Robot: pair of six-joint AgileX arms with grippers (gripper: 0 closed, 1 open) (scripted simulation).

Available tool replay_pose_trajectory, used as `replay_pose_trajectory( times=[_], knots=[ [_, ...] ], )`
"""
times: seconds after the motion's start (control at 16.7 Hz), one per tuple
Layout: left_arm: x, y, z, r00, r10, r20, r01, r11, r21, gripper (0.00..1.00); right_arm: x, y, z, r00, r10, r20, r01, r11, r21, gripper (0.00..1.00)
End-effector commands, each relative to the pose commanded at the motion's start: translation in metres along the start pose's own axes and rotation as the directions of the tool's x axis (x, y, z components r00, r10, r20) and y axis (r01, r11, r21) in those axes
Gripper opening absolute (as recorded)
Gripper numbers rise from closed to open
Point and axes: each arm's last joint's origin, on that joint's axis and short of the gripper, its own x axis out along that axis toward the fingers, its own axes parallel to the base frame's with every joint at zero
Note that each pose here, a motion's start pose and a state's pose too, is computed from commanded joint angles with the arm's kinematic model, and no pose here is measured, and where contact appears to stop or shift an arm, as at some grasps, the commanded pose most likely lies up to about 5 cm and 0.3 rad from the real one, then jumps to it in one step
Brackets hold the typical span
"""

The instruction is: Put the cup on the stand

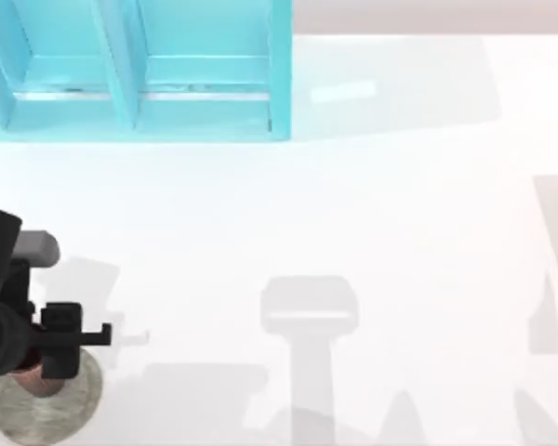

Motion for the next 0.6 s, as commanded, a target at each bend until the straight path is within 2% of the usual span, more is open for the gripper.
replay_pose_trajectory(
  times=[0.42, 0.6],
  knots=[
    [0.0133, 0.0008, -0.0050, 1.000, 0.004, -0.010, -0.004, 1.000, 0.001, 0.00, 0.0000, 0.0000, 0.0000, 1.000, 0.000, 0.000, 0.000, 1.000, 0.000, 1.00],
    [0.0133, 0.0008, -0.0050, 1.000, 0.004, -0.010, -0.004, 1.000, 0.001, 0.23, 0.0000, 0.0000, 0.0000, 1.000, 0.000, 0.000, 0.000, 1.000, 0.000, 1.00]
  ],
)
